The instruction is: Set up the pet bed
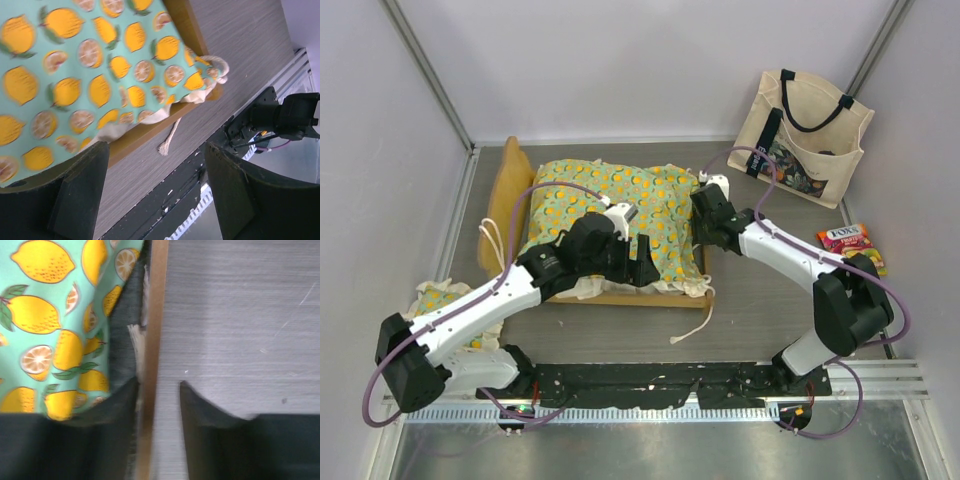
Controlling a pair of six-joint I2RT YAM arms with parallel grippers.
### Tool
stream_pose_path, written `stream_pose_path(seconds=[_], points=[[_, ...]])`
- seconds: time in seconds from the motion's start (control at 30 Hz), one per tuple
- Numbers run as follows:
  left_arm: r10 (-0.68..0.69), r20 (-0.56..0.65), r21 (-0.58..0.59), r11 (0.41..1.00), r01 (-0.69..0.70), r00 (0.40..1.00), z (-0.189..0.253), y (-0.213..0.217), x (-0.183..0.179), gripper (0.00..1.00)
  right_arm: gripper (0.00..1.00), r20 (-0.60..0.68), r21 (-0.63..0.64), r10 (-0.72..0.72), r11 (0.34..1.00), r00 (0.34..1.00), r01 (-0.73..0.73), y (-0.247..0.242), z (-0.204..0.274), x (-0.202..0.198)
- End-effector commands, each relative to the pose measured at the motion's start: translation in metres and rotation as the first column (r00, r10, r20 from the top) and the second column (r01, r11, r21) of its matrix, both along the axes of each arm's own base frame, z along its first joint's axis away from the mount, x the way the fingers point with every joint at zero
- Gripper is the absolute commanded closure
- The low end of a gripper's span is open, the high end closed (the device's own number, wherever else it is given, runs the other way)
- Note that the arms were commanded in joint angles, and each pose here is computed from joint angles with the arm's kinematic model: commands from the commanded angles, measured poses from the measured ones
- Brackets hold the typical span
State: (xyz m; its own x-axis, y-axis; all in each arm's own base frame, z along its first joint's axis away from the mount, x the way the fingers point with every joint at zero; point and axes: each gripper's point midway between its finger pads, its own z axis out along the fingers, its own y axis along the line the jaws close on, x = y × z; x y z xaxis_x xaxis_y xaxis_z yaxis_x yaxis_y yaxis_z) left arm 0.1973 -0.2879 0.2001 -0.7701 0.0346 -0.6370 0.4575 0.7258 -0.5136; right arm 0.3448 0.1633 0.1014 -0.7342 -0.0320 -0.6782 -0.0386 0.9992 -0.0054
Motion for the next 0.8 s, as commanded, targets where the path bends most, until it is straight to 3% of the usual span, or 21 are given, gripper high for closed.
stream_pose_path(seconds=[0.0,0.13,0.3,0.57,0.77], points=[[-0.066,0.119,-0.037,0.997,0.071,0.991,0.033,-0.031,0.006,0.20,0.44,0.039,0.010,0.043,0.999,0.998,-0.043,0.010,0.021,0.009],[-0.101,0.223,0.023,0.995,0.099,0.969,0.045,-0.055,0.003,0.19,0.35,0.092,0.034,-0.115,0.993,0.989,0.113,-0.024,0.054,0.006],[-0.224,0.294,0.122,0.973,0.196,0.929,0.039,-0.084,-0.011,0.19,0.19,0.132,0.181,-0.255,0.956,0.958,0.230,-0.054,0.084,-0.014],[-0.481,0.440,0.407,0.860,0.308,0.758,0.002,-0.102,-0.006,0.19,0.19,0.083,0.279,-0.221,0.941,0.972,0.190,-0.063,0.089,-0.043],[-0.552,0.508,0.494,0.816,0.301,0.662,-0.006,-0.112,0.009,0.21,0.20,0.122,0.326,-0.186,0.935,0.975,0.138,-0.061,0.101,-0.055]])
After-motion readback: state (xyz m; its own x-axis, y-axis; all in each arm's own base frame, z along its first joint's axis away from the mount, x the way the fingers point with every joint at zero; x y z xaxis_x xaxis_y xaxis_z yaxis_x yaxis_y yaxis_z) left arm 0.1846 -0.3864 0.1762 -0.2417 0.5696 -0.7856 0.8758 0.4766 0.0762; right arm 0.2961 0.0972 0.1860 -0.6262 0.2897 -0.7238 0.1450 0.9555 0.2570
